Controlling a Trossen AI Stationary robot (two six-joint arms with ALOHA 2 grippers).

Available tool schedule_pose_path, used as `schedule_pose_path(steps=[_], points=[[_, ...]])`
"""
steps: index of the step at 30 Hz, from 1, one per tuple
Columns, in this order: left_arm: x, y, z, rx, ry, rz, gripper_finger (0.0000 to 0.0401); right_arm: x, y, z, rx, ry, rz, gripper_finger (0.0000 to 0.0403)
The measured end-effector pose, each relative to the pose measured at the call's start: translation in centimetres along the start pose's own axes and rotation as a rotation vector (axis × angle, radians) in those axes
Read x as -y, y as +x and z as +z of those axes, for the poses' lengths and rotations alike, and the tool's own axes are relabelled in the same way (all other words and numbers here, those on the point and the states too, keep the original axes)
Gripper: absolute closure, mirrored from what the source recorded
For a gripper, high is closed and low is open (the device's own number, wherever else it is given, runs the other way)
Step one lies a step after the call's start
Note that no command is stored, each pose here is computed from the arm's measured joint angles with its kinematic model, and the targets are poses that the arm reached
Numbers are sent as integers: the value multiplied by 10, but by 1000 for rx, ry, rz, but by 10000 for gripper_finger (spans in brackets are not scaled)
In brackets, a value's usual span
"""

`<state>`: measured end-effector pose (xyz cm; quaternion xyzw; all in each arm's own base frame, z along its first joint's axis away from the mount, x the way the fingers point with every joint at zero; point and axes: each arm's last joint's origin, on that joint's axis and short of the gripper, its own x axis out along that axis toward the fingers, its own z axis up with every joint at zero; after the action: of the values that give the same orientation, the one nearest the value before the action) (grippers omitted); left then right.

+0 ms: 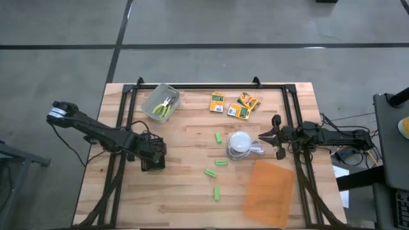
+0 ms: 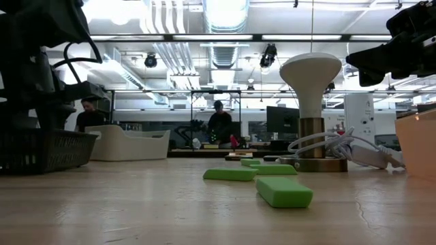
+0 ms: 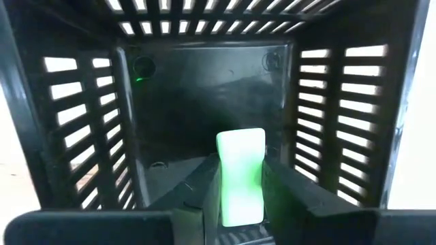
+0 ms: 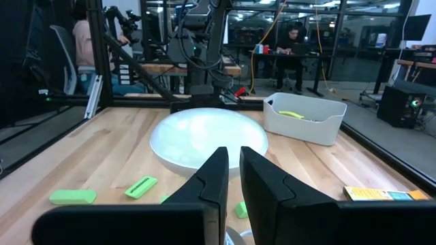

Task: Pick & Place School Supplies
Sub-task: Put the green eraser into the black bin

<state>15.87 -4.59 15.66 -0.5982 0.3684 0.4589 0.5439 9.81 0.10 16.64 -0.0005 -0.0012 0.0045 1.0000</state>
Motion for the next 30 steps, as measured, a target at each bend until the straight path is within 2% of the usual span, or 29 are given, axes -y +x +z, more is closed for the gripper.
schedule_pose_path(steps=[4,12,18,22,26,30], points=[[0,0,0,1,-15,-1,294,0,0,0,0,0,0,367],[0,0,0,1,-13,-1,244,0,0,0,0,0,0,367],[4,-6,0,2,-8,-11,242,0,0,0,0,0,0,367],[13,-30,2,56,44,-13,242,0,0,0,0,0,0,367],[31,-71,3,141,124,-33,242,0,0,0,0,0,0,367],[54,-109,3,263,323,-169,242,0,0,0,0,0,0,367]])
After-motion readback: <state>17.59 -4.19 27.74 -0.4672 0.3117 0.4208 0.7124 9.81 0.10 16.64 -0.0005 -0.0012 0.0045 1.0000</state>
